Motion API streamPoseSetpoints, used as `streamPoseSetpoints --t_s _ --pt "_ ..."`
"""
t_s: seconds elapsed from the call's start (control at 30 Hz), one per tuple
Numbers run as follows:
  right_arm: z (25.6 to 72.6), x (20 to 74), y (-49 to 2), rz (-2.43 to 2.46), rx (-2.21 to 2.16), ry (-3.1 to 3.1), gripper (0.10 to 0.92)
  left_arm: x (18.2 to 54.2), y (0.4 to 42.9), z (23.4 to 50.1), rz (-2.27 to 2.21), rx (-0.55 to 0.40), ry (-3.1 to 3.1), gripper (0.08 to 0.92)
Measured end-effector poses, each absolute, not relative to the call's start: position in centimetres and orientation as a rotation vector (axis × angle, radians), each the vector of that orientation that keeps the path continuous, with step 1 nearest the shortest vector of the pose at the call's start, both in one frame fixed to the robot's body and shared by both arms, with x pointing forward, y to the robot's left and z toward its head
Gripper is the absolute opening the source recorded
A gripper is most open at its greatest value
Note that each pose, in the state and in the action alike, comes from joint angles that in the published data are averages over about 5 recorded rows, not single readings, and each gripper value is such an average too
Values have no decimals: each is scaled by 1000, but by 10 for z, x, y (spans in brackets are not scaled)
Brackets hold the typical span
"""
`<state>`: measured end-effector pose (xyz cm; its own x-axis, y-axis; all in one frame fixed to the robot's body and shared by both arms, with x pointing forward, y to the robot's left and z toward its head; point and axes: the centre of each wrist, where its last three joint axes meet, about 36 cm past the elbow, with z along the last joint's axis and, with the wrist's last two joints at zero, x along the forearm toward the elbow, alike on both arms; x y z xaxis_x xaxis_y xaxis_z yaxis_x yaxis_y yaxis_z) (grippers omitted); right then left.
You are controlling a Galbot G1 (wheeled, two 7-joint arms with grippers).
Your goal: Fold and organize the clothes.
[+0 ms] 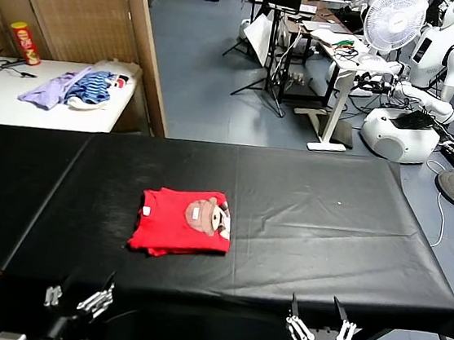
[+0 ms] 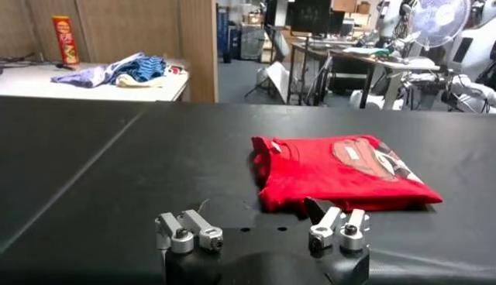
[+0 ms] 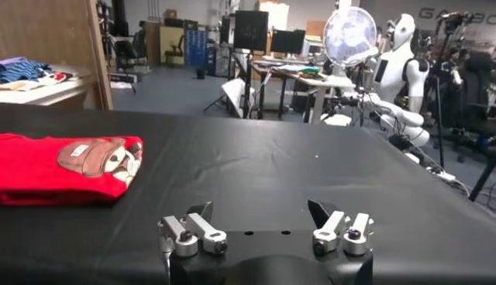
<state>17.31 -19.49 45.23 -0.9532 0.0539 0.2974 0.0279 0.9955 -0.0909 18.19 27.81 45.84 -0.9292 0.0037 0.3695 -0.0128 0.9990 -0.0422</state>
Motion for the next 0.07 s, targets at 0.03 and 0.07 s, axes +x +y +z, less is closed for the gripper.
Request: streamPoseSetpoints --t_s 0.03,0.07 --pt "452 173 -195 123 -59 -2834 798 182 278 458 61 6 -2763 798" --pt "452 173 -195 123 -59 -2833 798 182 278 458 61 5 -2763 798"
